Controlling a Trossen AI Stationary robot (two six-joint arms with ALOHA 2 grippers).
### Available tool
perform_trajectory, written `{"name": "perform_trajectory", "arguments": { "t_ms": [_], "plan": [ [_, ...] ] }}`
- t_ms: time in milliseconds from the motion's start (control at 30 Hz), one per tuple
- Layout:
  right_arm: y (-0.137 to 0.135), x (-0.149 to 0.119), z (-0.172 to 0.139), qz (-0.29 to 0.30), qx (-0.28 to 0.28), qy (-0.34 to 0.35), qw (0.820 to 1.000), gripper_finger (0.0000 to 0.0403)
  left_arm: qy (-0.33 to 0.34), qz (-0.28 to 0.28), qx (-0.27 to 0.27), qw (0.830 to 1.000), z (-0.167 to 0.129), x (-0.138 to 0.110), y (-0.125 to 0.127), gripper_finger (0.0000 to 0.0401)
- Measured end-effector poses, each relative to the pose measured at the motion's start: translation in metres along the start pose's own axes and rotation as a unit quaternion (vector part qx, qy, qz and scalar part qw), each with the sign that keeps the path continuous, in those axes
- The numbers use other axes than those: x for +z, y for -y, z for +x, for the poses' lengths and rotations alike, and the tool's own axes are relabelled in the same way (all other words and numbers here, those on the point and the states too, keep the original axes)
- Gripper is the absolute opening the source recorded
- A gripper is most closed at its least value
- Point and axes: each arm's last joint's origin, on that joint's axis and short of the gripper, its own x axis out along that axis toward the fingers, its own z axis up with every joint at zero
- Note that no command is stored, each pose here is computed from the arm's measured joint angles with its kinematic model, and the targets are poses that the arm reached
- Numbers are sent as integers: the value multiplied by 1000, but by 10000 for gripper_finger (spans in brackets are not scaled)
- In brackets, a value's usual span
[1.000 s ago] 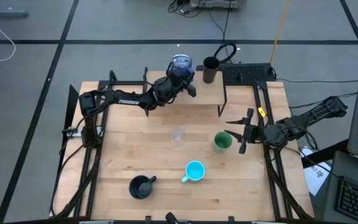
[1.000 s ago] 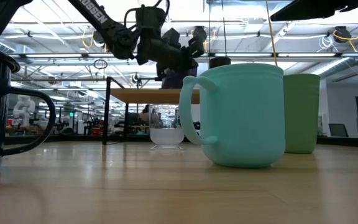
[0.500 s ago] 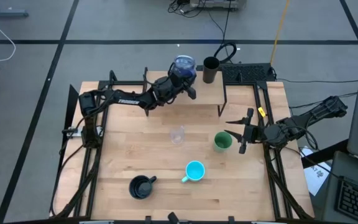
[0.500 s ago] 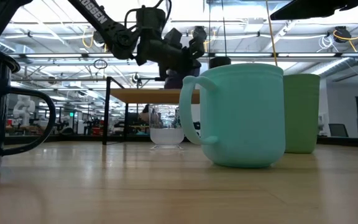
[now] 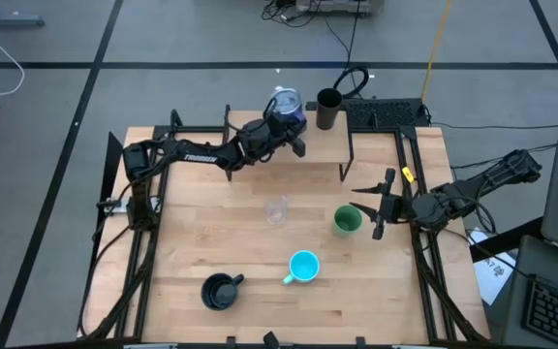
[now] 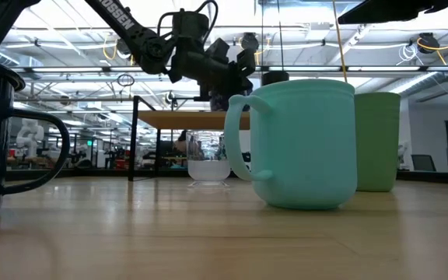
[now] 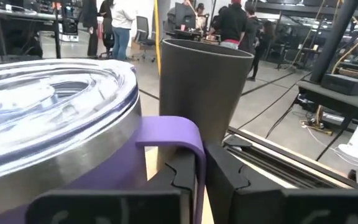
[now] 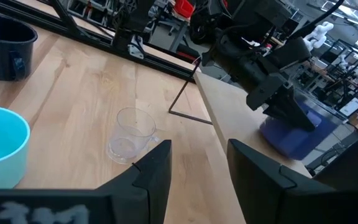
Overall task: Stack small to large cups/mugs on shelf
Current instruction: Put the blue mug on the shelf
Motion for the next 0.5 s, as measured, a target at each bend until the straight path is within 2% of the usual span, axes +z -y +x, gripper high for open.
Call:
{"name": "perform_trajectory", "arguments": {
  "t_ms": [167, 500],
  "plan": [
    [0, 0, 0, 0, 0, 0, 1000, 148, -3, 0, -4, 1000, 0, -1, 2, 19],
    [0, 0, 0, 0, 0, 0, 1000, 148, -16, -6, -2, 1000, 0, -3, 1, 62]
  ]
}}
